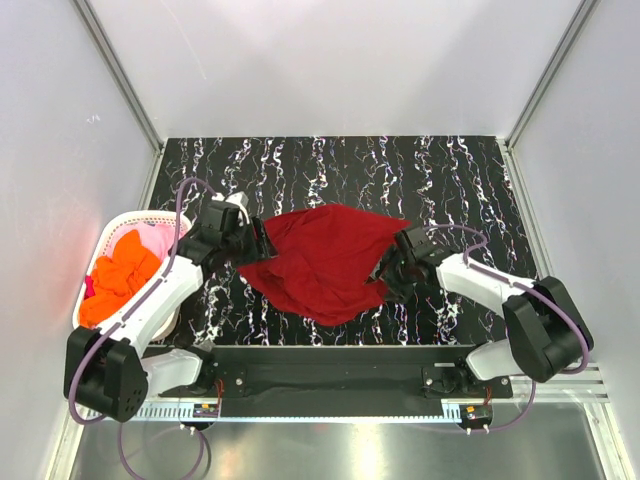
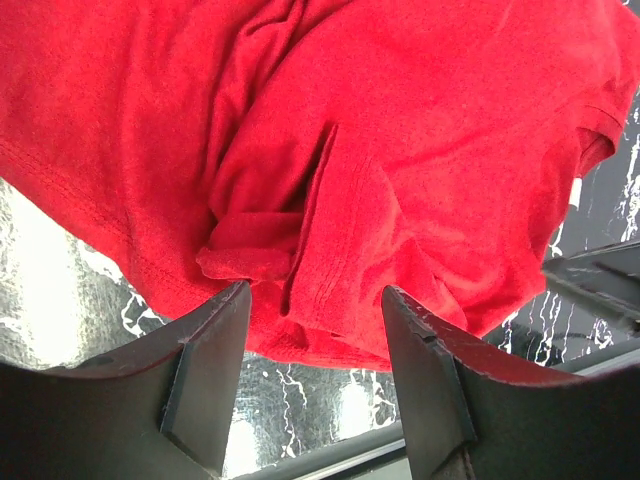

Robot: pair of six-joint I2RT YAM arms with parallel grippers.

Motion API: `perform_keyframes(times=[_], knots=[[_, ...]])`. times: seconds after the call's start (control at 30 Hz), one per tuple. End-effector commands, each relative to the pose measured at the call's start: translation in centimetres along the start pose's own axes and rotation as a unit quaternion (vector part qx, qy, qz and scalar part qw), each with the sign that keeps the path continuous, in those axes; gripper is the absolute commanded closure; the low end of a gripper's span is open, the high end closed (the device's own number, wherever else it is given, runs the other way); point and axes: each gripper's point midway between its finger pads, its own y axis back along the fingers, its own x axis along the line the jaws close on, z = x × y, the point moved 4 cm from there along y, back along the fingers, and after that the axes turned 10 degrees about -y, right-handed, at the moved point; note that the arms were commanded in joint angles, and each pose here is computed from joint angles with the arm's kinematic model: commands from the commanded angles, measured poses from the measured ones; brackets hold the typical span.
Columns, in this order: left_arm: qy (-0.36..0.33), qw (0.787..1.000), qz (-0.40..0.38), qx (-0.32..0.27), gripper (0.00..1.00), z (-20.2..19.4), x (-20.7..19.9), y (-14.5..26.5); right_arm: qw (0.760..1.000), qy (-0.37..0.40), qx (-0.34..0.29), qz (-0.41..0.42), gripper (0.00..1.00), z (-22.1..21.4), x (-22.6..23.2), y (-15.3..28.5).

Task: Fold and stack the t-shirts
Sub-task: Flatten the tshirt out

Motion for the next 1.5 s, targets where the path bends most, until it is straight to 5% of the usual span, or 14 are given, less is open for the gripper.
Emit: perform_keyframes(times=[0.0, 0.37, 0.47, 0.63, 0.9, 1.17, 1.33, 1.47], knots=[[-0.020, 0.999, -0.001, -0.033, 0.40, 1.7, -0.5, 1.5, 0.999, -0.041, -0.018, 0.003, 0.31, -0.2, -0.2, -0.3], [-0.048, 0.997, 0.037, -0.042, 0.39, 2.5, 0.4, 2.4, 0.999, -0.037, -0.019, -0.028, 0.37, 0.0, -1.7, -2.7], [-0.054, 0.995, 0.058, -0.052, 0.39, 3.5, 0.7, 2.7, 0.998, -0.033, -0.024, -0.038, 0.49, 0.3, -2.0, -3.1], [-0.058, 0.993, 0.081, -0.058, 0.40, 4.7, 1.2, 3.2, 0.997, -0.013, -0.060, -0.040, 1.00, 4.0, -1.7, -2.3], [-0.061, 0.992, 0.104, -0.046, 0.40, 4.6, 2.2, 2.6, 0.986, 0.012, -0.138, -0.093, 1.00, 15.8, -2.5, 0.4], [-0.046, 0.997, 0.053, -0.011, 0.42, 3.9, 0.5, 1.1, 0.969, -0.013, -0.202, -0.142, 0.82, 25.5, -1.2, 3.8], [-0.041, 0.999, 0.011, 0.000, 0.45, 2.7, -1.0, 0.4, 0.971, 0.011, -0.223, -0.081, 0.57, 23.7, 2.9, 8.8], [-0.029, 0.999, -0.020, 0.026, 0.45, -0.2, -1.8, -1.1, 0.985, 0.038, -0.165, -0.042, 0.51, 17.1, 4.0, 8.3]])
